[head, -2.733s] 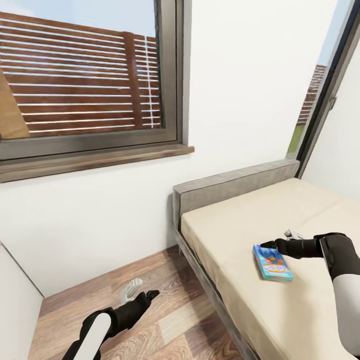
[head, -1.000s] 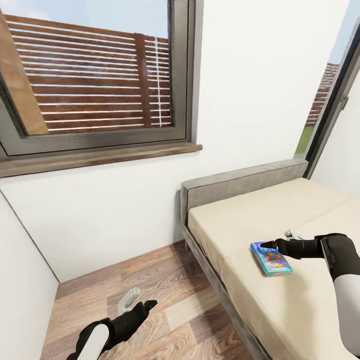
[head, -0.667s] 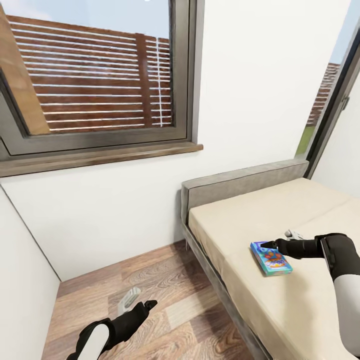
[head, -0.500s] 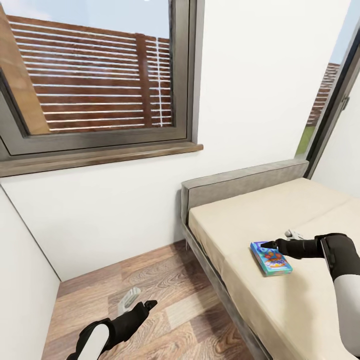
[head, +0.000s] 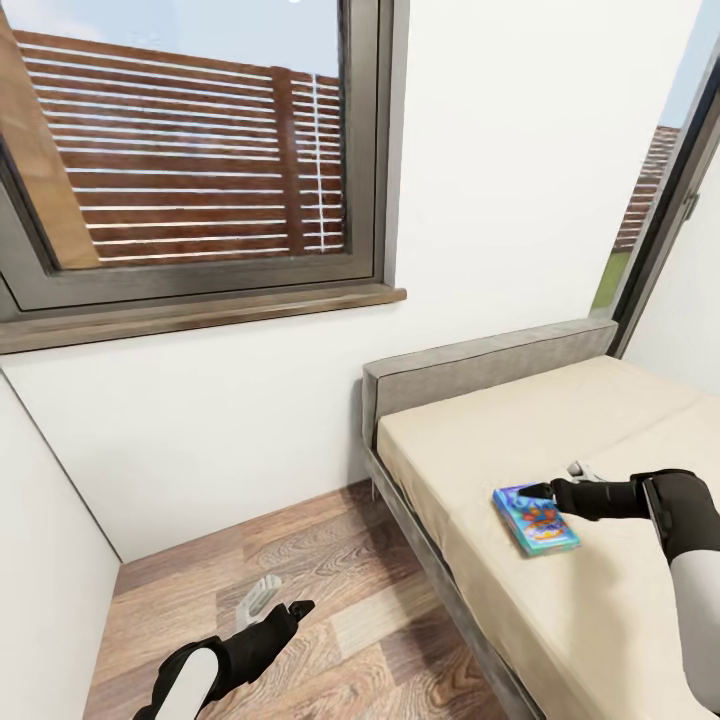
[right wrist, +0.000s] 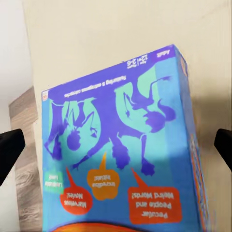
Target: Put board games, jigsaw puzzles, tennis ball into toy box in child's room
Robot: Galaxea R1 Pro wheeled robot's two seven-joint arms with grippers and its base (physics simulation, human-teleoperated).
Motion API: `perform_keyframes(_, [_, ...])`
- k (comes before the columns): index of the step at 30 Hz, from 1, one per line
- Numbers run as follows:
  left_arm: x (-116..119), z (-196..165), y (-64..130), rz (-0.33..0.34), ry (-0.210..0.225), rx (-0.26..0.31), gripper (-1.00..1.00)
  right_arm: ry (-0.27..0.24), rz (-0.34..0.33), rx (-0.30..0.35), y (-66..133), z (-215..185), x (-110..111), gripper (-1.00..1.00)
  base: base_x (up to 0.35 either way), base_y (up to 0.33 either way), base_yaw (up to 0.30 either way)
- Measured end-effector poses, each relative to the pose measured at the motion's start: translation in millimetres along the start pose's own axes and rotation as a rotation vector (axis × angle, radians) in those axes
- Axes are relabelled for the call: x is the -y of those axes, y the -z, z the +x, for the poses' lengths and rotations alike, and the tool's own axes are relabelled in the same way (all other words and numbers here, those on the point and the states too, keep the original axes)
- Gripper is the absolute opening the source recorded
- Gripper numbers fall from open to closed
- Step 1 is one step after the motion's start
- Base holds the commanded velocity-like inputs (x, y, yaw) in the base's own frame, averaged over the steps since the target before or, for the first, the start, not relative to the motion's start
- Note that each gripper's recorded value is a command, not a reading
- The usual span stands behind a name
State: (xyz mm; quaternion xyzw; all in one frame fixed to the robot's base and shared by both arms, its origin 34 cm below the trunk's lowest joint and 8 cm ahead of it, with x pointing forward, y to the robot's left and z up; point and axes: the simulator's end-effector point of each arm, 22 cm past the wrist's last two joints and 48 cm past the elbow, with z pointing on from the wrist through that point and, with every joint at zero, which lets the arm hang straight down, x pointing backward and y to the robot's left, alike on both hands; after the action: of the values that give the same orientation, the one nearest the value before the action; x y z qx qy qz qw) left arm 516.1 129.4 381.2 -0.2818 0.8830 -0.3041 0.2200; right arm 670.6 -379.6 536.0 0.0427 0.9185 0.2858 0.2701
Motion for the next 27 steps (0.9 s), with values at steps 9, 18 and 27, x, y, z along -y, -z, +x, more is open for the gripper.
perform_keyframes(9, [0,0,-0.1,0.0,0.0,0.0,1.0,-0.012,-0.1,-0.024,6.0,8,-14,1.0,0.0,0.0,0.0])
perform_keyframes(18, [0,0,-0.1,0.0,0.0,0.0,1.0,-0.009,-0.128,-0.027,10.9,9,-17,1.0,0.0,0.0,0.0])
perform_keyframes(27, [0,0,-0.1,0.0,0.0,0.0,1.0,-0.009,-0.136,-0.033,10.9,11,-18,1.0,0.0,0.0,0.0])
